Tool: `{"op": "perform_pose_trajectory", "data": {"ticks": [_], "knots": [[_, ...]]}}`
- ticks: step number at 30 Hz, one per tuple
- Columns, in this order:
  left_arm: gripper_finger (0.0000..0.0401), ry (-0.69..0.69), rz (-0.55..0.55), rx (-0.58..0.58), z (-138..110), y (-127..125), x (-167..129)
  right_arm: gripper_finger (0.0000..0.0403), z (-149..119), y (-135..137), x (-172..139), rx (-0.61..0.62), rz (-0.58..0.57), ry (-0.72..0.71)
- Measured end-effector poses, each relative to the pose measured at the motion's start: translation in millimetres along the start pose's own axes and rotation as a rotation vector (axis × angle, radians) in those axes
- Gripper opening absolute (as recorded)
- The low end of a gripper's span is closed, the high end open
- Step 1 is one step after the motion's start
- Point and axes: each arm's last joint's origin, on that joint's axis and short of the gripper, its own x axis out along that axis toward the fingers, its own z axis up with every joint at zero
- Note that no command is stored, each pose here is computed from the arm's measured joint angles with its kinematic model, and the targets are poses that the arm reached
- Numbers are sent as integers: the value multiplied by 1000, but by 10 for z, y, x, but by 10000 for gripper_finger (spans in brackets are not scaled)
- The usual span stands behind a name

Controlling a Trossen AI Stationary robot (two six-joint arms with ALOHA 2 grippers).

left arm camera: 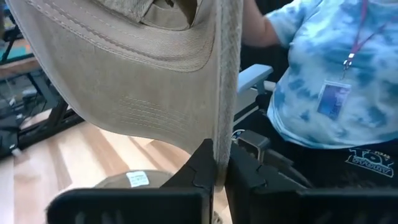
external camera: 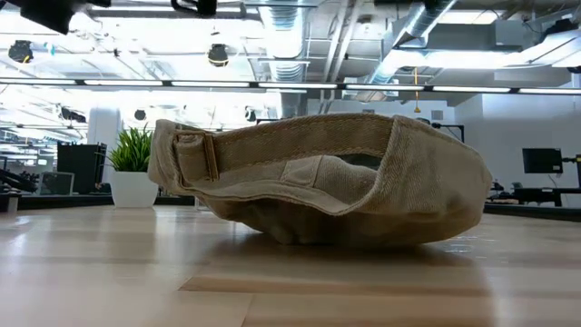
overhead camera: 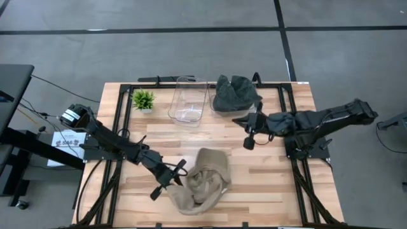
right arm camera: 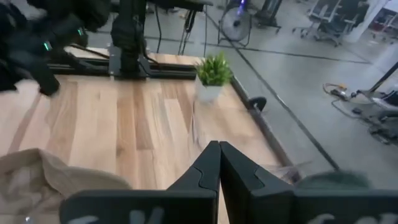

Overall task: Pick & Place hat
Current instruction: Put the top light brown cap into the left transparent bin

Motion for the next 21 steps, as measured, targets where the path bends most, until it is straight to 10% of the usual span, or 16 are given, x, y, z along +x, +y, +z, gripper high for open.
{"op": "perform_pose_trajectory", "data": {"ticks": [11, 21], "knots": [[20, -16, -18, 54, 30, -60, 10, 0, -1202, 450, 127, 147, 448, -482], [21, -19, -7, 58, 28, -30, 4, 0, -1498, 656, 232, 86, 516, -446]]}}
